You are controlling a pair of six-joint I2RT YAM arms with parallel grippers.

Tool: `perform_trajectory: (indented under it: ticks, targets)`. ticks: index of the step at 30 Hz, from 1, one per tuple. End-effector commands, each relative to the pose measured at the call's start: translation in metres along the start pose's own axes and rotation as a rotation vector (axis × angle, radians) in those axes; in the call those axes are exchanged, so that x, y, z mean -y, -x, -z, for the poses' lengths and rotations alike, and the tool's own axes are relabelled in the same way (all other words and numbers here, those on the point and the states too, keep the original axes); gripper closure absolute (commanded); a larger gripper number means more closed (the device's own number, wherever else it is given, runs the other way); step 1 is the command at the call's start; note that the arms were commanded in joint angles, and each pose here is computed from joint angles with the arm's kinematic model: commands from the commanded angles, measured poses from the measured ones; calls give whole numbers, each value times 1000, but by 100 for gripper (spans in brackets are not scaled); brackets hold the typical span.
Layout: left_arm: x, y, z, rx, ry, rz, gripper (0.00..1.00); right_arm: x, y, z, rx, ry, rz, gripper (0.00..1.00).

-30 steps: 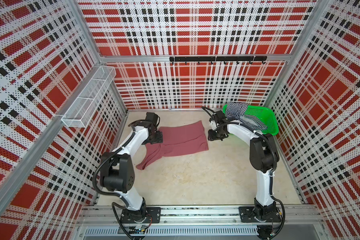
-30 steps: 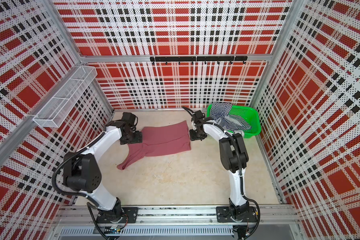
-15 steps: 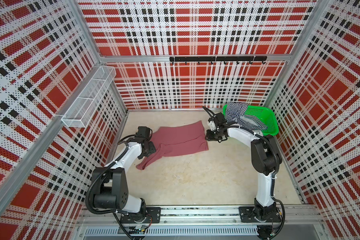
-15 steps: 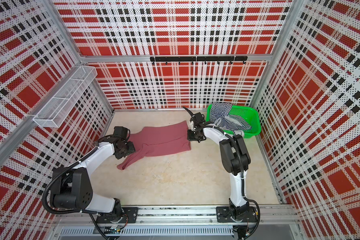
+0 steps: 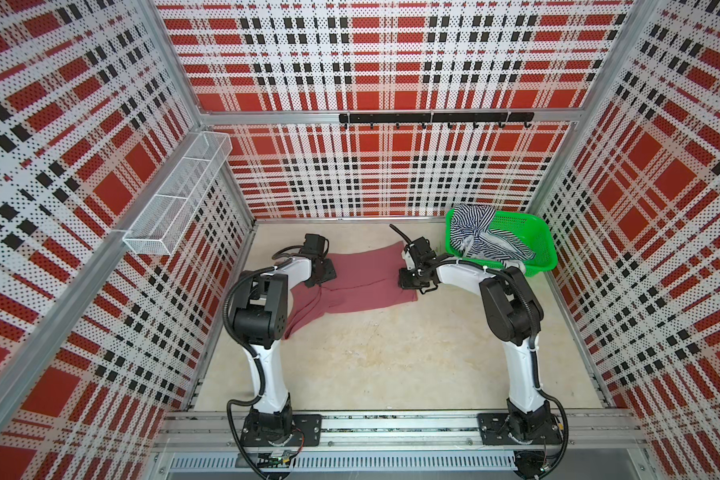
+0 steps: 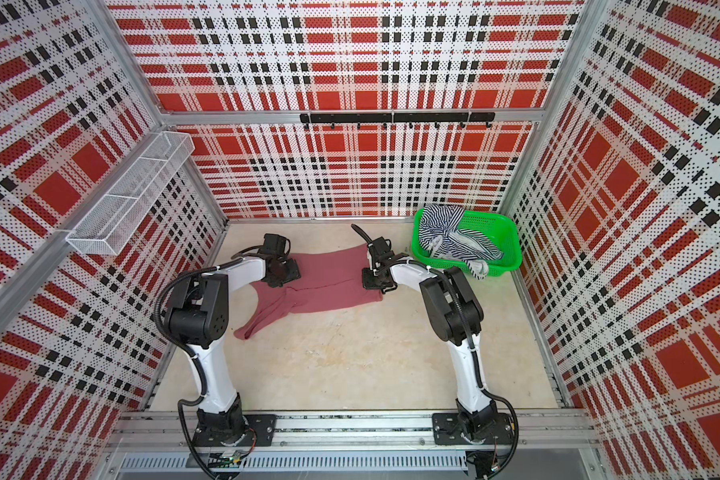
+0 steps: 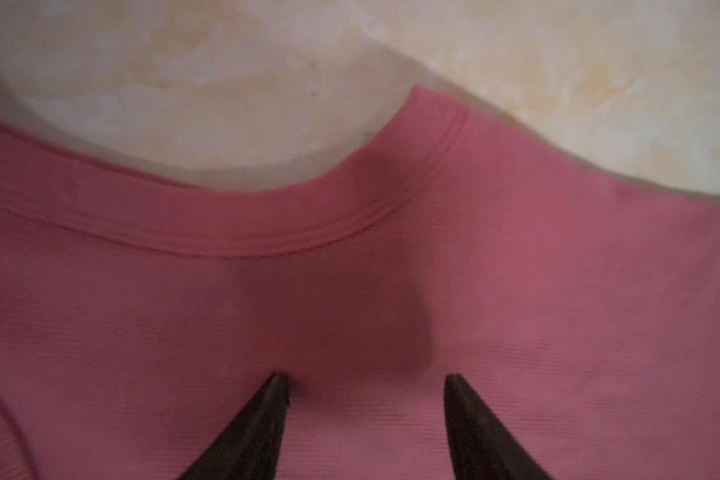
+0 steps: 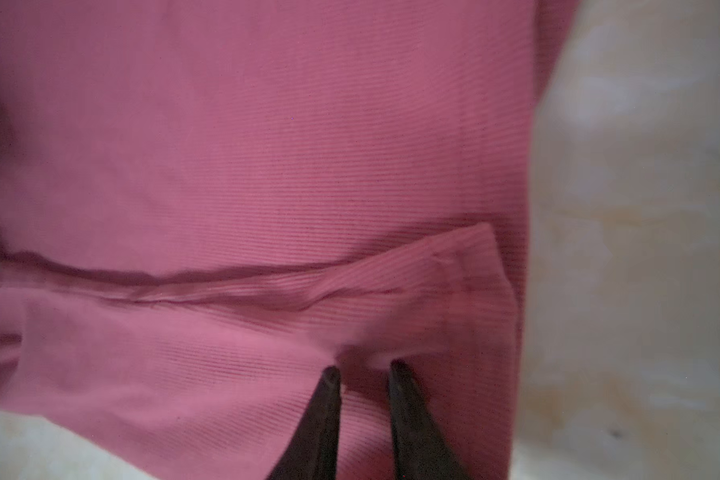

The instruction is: Fold and stack the tank tops

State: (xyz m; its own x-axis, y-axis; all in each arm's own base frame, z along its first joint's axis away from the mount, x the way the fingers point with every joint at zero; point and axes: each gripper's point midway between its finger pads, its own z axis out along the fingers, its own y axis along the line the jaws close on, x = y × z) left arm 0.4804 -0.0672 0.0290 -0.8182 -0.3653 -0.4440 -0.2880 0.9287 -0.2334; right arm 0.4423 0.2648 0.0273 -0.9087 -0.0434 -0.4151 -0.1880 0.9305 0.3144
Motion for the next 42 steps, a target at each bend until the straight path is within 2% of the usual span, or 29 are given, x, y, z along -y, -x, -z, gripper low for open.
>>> perform_trajectory:
  ticks: [1, 5, 7, 10, 13, 16, 18, 21, 24, 28, 34, 42]
  targets:
    - [17, -25, -18, -64, -49, -46, 37, 47, -32, 16, -43, -159, -70, 75]
    - [54, -59, -19, -111, -143, -97, 37, 82, -61, 41, -60, -230, -114, 74]
    - [71, -67, -12, -112, -172, -130, 35, 83, -62, 51, -43, -219, -101, 73]
    - [80, -42, 17, -31, -200, -130, 32, 68, -54, 68, -24, -164, -80, 68]
    - [80, -10, 57, 57, -199, -142, 23, 57, -48, 94, 5, -159, -57, 66]
    - [66, 9, 98, 115, -133, -168, 18, 60, -58, 112, -15, -196, -48, 66]
    - [47, 5, 117, 119, -55, -195, 16, 66, -70, 119, -37, -224, -56, 66]
    - [12, -20, 137, 77, 66, -237, 16, 76, -87, 121, -60, -257, -76, 65]
    - [-17, -52, 150, 21, 166, -244, 16, 83, -92, 112, -79, -276, -76, 55]
    - [-35, -90, 162, -41, 218, -211, 17, 88, -88, 93, -96, -300, -62, 44]
    - [-49, -118, 172, -61, 196, -135, 19, 131, -85, 100, -92, -393, -106, 45]
    - [-67, -142, 166, -134, 249, -136, 21, 131, -74, 108, -67, -361, -111, 45]
